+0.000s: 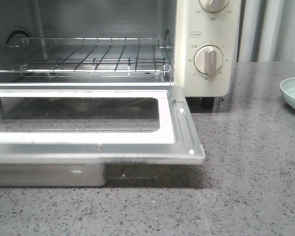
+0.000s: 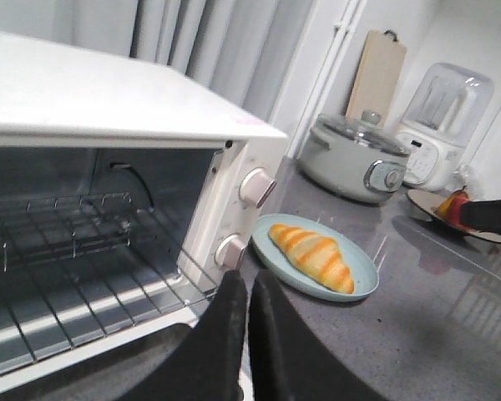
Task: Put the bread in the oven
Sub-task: 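Move the right gripper over the bread roll on the plate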
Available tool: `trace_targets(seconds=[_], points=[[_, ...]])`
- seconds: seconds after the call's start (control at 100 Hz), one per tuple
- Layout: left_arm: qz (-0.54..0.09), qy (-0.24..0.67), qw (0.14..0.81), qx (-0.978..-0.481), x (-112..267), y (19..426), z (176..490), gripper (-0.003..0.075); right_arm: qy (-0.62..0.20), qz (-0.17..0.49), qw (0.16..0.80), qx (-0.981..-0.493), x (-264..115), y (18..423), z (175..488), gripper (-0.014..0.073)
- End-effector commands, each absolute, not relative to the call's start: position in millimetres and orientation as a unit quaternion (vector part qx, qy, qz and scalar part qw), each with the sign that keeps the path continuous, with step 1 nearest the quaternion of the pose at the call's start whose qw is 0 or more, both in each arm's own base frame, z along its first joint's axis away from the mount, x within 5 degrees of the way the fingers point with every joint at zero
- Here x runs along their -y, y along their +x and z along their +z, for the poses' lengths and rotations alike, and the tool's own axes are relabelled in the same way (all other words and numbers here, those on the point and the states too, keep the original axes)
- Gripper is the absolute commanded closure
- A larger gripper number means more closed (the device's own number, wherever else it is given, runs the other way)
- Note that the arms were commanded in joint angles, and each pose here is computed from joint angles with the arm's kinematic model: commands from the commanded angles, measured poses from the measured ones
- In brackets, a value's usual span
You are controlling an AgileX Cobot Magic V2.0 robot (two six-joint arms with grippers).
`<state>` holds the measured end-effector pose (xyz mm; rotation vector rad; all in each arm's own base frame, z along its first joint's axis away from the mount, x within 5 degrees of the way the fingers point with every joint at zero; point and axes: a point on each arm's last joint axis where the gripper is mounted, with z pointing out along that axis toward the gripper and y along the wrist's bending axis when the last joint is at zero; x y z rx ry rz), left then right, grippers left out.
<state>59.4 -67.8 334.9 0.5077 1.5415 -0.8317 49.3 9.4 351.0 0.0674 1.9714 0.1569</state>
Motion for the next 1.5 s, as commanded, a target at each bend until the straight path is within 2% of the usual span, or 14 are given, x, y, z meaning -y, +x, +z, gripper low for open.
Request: trace_targets(seconds=[0.0,0.14,0.29,0.36,0.5,0.57,0.91,1.2,1.49], points=[[-0.361,0.215,0.657,-0.626,61,54,358,0.0741,0.019,0.064,0.575,-0.816,-10,52,363,0.0664],[-0.329,0.235,0.693,-0.597,55,51,374,0.0741,0.010,0.047,0.568,-0.822,-8,60,362,0.0664],[-0.301,0.240,0.737,-0.556,49,47,395,0.0741,0.011,0.036,0.519,-0.854,-4,87,354,0.0647],[-0.287,0.245,0.751,-0.541,46,45,403,0.0741,0.012,0.032,0.493,-0.869,-3,102,348,0.0564],[-0.285,0.243,0.764,-0.525,42,41,415,0.0741,0.015,0.028,0.455,-0.890,0,131,340,0.0265],[-0.278,0.247,0.768,-0.522,41,40,417,0.0741,0.012,0.019,0.442,-0.897,2,144,341,0.0204],[-0.277,0.248,0.767,-0.522,41,40,417,0.0741,-0.004,-0.022,0.397,-0.918,12,208,356,0.0204],[-0.277,0.248,0.767,-0.522,41,40,417,0.0741,-0.004,-0.018,0.332,-0.943,15,252,328,0.0204],[-0.279,0.247,0.768,-0.522,41,39,417,0.0741,-0.011,-0.028,0.283,-0.959,18,269,304,0.0204]])
